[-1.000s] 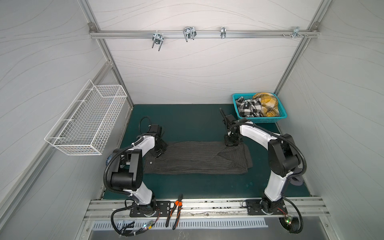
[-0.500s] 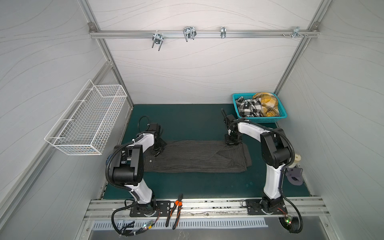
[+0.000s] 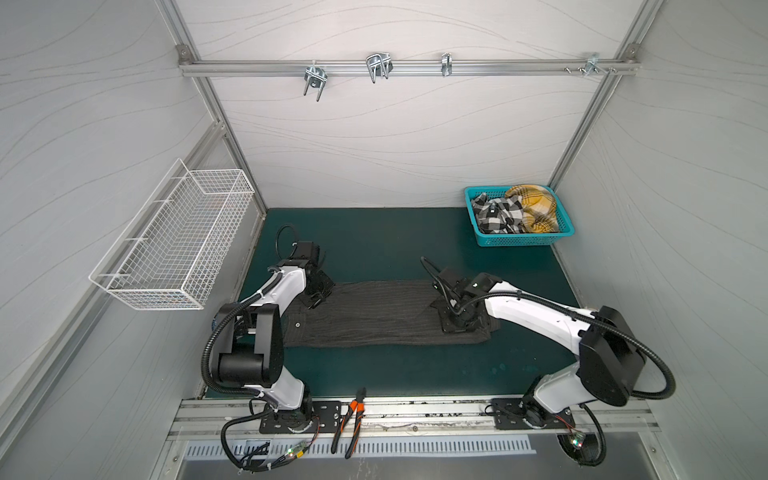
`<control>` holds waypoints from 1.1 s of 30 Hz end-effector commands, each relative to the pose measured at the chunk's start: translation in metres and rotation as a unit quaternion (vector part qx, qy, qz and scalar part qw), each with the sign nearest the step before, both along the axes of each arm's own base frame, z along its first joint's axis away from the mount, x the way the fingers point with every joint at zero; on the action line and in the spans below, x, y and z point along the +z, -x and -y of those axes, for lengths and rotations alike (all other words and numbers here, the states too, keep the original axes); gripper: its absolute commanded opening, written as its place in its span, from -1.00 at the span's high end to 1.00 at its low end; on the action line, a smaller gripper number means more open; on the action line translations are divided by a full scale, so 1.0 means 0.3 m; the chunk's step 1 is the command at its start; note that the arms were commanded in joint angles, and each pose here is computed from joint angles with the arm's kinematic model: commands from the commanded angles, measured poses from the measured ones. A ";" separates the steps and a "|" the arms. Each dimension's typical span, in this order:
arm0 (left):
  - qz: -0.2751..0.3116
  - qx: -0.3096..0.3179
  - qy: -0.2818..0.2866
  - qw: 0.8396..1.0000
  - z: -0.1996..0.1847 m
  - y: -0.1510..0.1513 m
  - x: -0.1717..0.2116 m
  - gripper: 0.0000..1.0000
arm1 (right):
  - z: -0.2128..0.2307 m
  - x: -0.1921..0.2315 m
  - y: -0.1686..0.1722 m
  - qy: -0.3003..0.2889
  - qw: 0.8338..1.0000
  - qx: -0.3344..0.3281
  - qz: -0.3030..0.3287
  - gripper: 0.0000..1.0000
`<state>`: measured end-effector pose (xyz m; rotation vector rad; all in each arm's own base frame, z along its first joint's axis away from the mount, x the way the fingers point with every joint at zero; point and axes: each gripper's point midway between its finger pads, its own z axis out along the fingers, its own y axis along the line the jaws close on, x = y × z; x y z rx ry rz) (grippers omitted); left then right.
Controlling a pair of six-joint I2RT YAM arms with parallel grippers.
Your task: Fold and stack the long sleeve shirts
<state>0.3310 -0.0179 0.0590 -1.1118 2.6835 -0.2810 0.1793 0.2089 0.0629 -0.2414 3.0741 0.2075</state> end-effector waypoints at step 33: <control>0.020 -0.102 0.062 0.993 0.246 0.145 0.076 0.41 | -0.114 0.161 -0.300 -0.096 0.994 -0.048 0.032 0.04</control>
